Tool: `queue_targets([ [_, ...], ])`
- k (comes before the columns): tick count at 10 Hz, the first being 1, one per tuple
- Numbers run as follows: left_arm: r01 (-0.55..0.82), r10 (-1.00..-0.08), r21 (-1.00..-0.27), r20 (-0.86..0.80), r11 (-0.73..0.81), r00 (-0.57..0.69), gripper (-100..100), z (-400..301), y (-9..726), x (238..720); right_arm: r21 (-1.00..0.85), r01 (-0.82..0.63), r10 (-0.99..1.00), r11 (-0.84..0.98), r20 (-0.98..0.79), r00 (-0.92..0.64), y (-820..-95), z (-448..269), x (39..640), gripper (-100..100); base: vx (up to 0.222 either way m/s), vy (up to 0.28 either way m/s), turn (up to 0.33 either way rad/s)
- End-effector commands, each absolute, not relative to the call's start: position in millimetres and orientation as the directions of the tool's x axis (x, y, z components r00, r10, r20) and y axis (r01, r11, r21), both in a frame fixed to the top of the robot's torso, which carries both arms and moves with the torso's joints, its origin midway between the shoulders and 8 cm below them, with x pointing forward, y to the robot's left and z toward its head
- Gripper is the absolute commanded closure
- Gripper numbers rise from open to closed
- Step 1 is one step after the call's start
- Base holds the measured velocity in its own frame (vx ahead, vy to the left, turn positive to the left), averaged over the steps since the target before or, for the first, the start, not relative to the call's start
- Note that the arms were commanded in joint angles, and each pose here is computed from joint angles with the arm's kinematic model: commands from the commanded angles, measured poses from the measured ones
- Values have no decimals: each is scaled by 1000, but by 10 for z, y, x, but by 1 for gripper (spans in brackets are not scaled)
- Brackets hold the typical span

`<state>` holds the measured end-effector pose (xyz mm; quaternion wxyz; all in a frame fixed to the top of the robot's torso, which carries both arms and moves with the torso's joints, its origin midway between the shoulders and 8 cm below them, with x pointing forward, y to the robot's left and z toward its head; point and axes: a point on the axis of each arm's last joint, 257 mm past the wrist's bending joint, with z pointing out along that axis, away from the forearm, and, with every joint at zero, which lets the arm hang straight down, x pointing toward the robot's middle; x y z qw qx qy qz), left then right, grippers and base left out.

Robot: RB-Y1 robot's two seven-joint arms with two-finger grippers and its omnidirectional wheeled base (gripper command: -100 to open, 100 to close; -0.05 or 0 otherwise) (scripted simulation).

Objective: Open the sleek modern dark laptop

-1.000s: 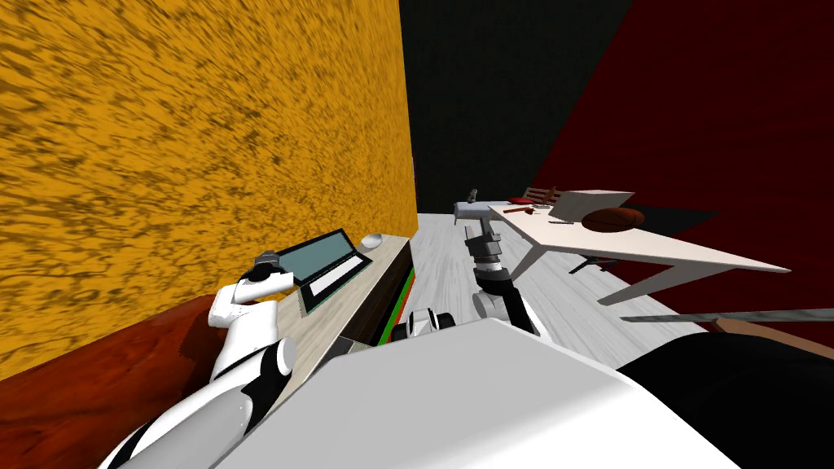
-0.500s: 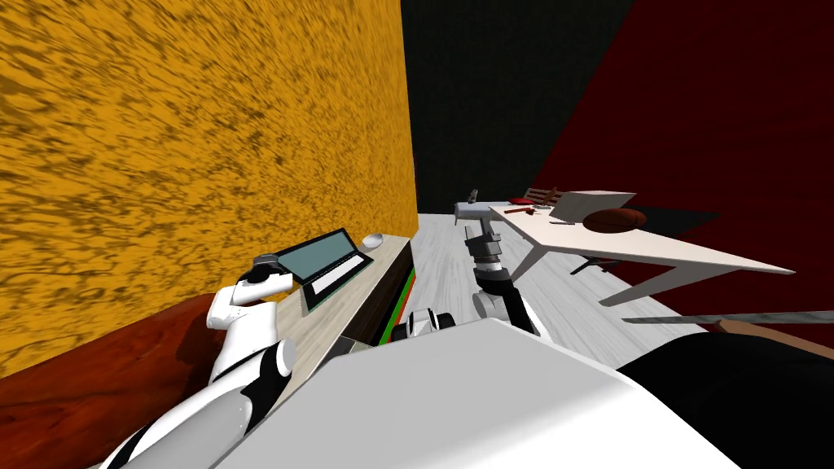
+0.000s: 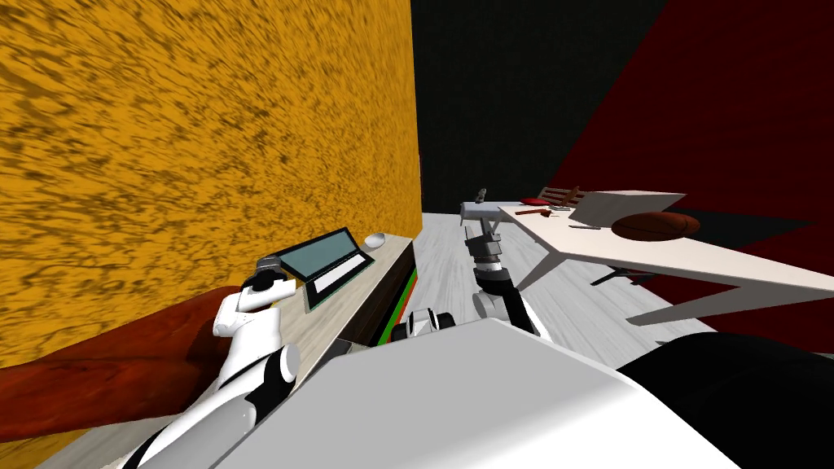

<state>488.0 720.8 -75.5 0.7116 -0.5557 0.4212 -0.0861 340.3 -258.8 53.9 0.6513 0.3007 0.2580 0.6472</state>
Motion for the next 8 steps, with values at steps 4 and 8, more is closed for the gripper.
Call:
queue_targets([
  [4, -275, -594, -860, -498, 430, 632, 100, -723, 7100, 4852, 725, -688, 998, -18, 53, 29, -2588, 539, 3403, 0, 34, -33, 85],
  [8, -215, -599, -853, -493, 476, 632, 100, -783, 6982, 4760, 726, -688, 998, -18, 53, 29, -2588, 539, 3403, 0, 47, -50, 145],
])
